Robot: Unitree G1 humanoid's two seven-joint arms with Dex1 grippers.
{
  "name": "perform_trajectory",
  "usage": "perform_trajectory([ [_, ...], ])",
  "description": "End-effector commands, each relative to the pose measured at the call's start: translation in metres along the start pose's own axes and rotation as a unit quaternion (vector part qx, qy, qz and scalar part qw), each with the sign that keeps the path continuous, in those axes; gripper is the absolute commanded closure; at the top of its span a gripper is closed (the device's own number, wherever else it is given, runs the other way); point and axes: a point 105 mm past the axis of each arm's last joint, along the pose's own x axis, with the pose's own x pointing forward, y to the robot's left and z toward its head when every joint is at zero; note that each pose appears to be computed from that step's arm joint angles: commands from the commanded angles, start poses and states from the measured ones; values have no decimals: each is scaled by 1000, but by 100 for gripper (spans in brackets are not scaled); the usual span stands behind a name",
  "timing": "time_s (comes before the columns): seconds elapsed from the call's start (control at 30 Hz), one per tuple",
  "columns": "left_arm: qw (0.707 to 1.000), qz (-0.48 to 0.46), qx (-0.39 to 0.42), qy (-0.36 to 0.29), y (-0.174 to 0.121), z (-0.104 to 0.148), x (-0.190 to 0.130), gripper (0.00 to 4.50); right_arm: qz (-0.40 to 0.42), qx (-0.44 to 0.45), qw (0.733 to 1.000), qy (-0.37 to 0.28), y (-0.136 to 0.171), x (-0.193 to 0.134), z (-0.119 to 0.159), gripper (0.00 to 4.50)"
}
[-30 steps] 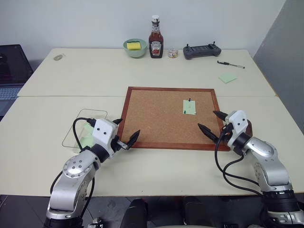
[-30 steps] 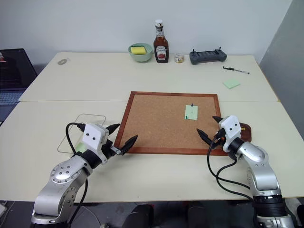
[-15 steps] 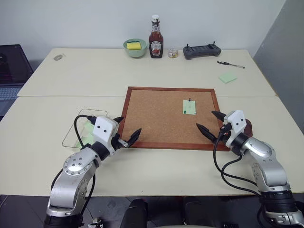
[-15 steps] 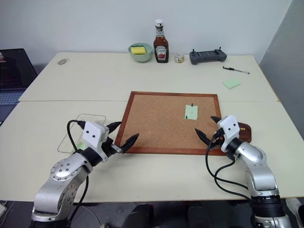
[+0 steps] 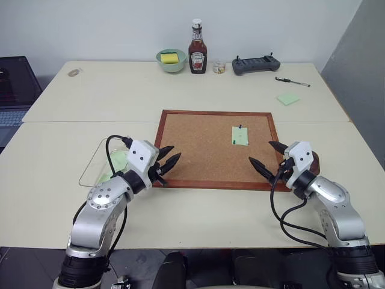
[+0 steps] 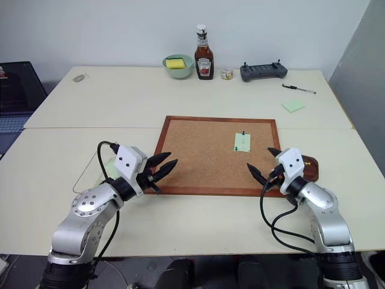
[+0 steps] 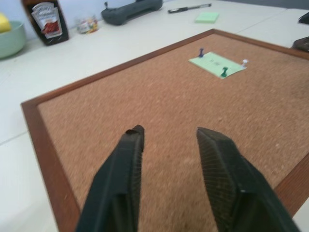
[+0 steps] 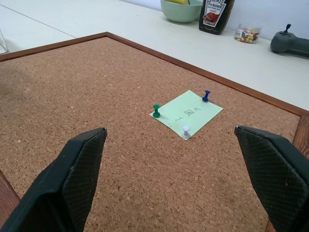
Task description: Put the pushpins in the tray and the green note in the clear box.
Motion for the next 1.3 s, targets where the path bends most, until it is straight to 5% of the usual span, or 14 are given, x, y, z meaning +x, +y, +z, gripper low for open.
perform_trajectory([
  [0.03, 1000, -21, 15, -1, -3, 6, 10, 370, -9, -15, 999, -27, -4, -3, 17, 0],
  [0.2, 999, -43, 13, 1, -8, 6, 32, 449, -9, -13, 999, -30, -3, -2, 19, 0],
  [0.67, 993, -114, -22, 5, -31, -17, 93, 449, -12, -14, 999, -47, 5, 5, 27, 0],
  [1.3, 982, -168, -45, 73, -55, -60, 106, 449, -25, 33, 999, 19, -25, 69, 25, 0],
])
